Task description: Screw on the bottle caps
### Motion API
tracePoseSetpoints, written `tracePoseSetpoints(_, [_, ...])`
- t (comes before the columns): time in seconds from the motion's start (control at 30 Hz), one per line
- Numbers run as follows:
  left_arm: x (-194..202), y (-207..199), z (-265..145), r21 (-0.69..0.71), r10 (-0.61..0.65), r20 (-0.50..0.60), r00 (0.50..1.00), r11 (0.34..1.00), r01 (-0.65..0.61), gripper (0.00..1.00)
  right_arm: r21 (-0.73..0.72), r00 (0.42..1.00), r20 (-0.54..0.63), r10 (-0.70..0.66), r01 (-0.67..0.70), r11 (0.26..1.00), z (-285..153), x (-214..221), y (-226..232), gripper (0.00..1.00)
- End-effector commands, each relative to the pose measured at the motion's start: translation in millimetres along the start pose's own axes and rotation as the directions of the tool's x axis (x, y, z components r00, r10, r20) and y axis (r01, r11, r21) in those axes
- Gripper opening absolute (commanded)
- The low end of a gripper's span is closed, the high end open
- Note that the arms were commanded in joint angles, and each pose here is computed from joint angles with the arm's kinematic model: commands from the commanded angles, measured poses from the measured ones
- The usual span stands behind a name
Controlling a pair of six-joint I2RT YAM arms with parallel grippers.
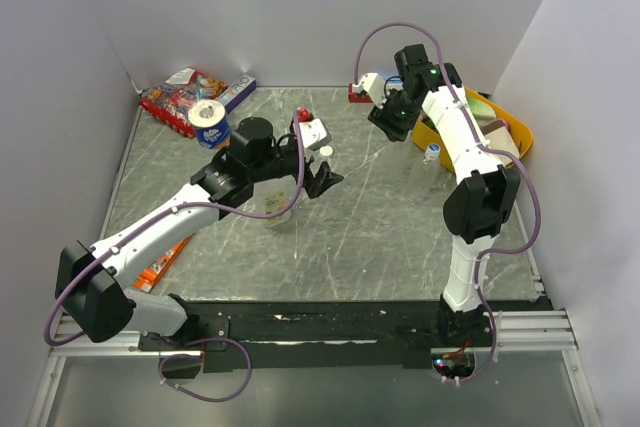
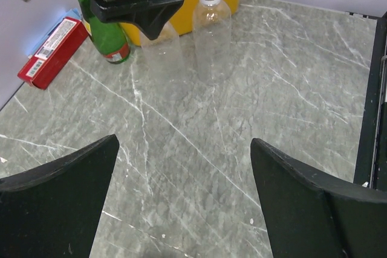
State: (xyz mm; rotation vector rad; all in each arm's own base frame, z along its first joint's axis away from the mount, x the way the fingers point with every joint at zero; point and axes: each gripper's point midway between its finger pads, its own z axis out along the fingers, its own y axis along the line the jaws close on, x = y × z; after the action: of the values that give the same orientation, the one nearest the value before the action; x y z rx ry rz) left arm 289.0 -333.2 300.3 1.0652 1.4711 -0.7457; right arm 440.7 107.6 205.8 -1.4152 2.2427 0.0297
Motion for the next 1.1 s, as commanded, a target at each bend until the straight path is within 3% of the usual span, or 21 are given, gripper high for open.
tracePoseSetpoints(0.0, [-7.3, 2.3, -3.1, -0.015, 0.003, 0.025, 1.000, 1.000, -0.003, 0.96, 0.034, 1.000, 0.012, 0.014, -0.014, 0.999, 4.4, -3.2, -12.4, 0.59])
tracePoseSetpoints(0.17, [-10.4, 5.9, -5.2, -0.038, 0.000, 0.026, 1.000, 0.999, 0.001, 0.96, 0.034, 0.999, 0.042, 0.023, -0.024, 0.999, 0.2, -9.2, -14.4, 0.61])
tracePoseSetpoints(0.23, [-22.0, 15.7, -9.5, -0.087, 0.000, 0.041, 0.999, 0.996, 0.004, 0.96, 0.026, 0.994, 0.105, 0.030, -0.033, 0.999, -12.1, -25.0, -12.6, 0.64])
tracePoseSetpoints(0.43, [-80.1, 79.1, -66.8, -0.323, 0.000, 0.147, 0.989, 0.945, 0.048, 0.96, 0.016, 0.928, 0.372, -0.014, 0.009, 1.000, -61.3, -98.8, 11.6, 0.79])
tracePoseSetpoints(0.47, [-83.4, 96.9, -80.4, -0.377, 0.003, 0.153, 0.988, 0.925, 0.055, 0.96, 0.068, 0.902, 0.428, -0.048, 0.021, 0.997, -66.7, -116.5, 6.3, 0.80])
tracePoseSetpoints(0.63, [-96.2, 136.7, -129.5, -0.533, 0.010, 0.173, 0.985, 0.842, 0.085, 0.96, 0.075, 0.888, 0.456, -0.056, 0.024, 0.997, -37.8, -161.0, 43.7, 0.82])
tracePoseSetpoints(0.7, [-80.6, 150.7, -149.0, -0.581, -0.042, 0.175, 0.984, 0.802, 0.138, 0.96, -0.078, 0.844, 0.533, 0.064, -0.027, 0.997, -39.7, -185.2, 60.8, 0.82])
tracePoseSetpoints(0.8, [-46.8, 145.0, -167.6, -0.572, -0.124, 0.132, 0.983, 0.800, 0.178, 0.96, -0.241, 0.779, 0.601, 0.176, -0.033, 0.970, -55.0, -201.3, 84.8, 0.82])
tracePoseSetpoints(0.93, [-2.9, 103.0, -182.1, -0.521, -0.140, 0.060, 0.988, 0.840, 0.151, 0.96, -0.289, 0.666, 0.731, 0.148, 0.104, 0.952, -86.8, -216.4, 112.5, 0.83])
tracePoseSetpoints(0.97, [24.4, 94.4, -179.7, -0.509, -0.166, 0.028, 0.986, 0.846, 0.157, 0.96, -0.308, 0.665, 0.731, 0.152, 0.124, 0.943, -85.7, -216.3, 123.5, 0.84])
tracePoseSetpoints(1.07, [56.2, 83.0, -186.9, -0.536, -0.200, 0.011, 0.980, 0.826, 0.174, 0.96, -0.350, 0.677, 0.723, 0.137, 0.188, 0.918, -80.9, -220.4, 148.4, 0.86])
